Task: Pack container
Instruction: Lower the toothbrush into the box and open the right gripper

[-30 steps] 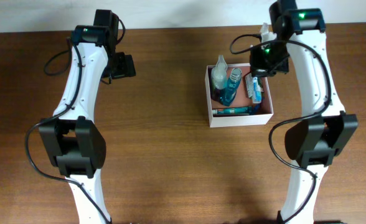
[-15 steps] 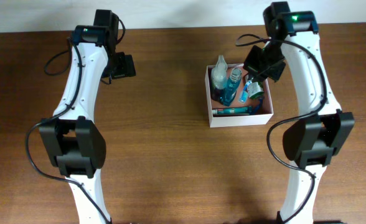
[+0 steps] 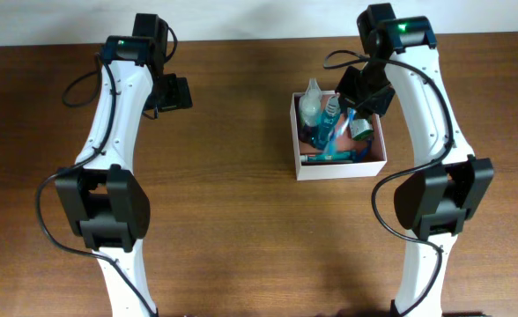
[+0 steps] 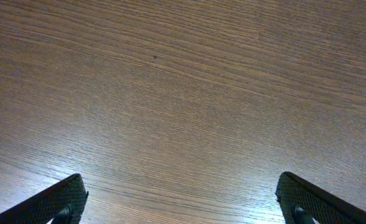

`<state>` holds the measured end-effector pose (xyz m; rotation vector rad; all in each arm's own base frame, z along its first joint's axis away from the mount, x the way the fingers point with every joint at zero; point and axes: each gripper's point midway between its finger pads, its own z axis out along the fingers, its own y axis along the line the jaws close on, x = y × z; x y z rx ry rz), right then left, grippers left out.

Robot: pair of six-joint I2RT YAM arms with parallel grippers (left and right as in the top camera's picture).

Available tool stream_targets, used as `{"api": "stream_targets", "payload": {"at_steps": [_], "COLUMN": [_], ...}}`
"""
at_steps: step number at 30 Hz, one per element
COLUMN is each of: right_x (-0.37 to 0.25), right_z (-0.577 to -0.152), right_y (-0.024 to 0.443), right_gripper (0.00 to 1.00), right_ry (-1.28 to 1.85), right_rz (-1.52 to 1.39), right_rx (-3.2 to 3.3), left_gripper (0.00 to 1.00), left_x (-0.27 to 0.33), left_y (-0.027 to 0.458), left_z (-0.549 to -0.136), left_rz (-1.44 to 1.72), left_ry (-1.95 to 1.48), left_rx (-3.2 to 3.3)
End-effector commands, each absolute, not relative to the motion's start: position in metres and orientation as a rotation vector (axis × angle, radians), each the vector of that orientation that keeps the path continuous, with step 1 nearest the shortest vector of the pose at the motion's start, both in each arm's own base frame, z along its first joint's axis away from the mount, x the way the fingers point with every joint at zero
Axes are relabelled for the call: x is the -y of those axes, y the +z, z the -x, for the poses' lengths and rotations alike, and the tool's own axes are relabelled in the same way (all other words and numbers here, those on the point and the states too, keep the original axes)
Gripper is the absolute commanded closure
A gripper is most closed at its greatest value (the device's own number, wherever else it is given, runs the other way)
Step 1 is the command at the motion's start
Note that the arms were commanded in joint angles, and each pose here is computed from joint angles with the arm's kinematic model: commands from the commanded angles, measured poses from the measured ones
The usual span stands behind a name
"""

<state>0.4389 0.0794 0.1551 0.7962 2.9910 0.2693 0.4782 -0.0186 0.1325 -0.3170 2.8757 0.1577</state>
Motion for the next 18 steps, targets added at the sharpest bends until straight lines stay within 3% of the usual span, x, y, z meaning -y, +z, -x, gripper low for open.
{"api": "stream_targets", "payload": {"at_steps": [1,9,18], "right_x": [-0.075,-0.074,-0.024], "right_z": [-0.439,-0.444,-0.434], "right_y": [0.156,0.157,0.165], "right_gripper": [0.76,0.75,0.62], "right_ry": [0.232,0.241,0.214], "right_rz": [-0.819,-0.824,-0.953], "right_rx": [-2.971,-2.951,-2.945], "left_gripper": [0.01,0.00,0.01], "left_x": [0.017,0.017,0.017], "left_y": [0.137,0.137,0.137], "left_z": [-0.478,-0.478,-0.478], "left_rz": [0.334,0.334,0.334], "left_ry": [0.153,0.153,0.153], "left_rx": [-2.864,-2.864,-2.864]}}
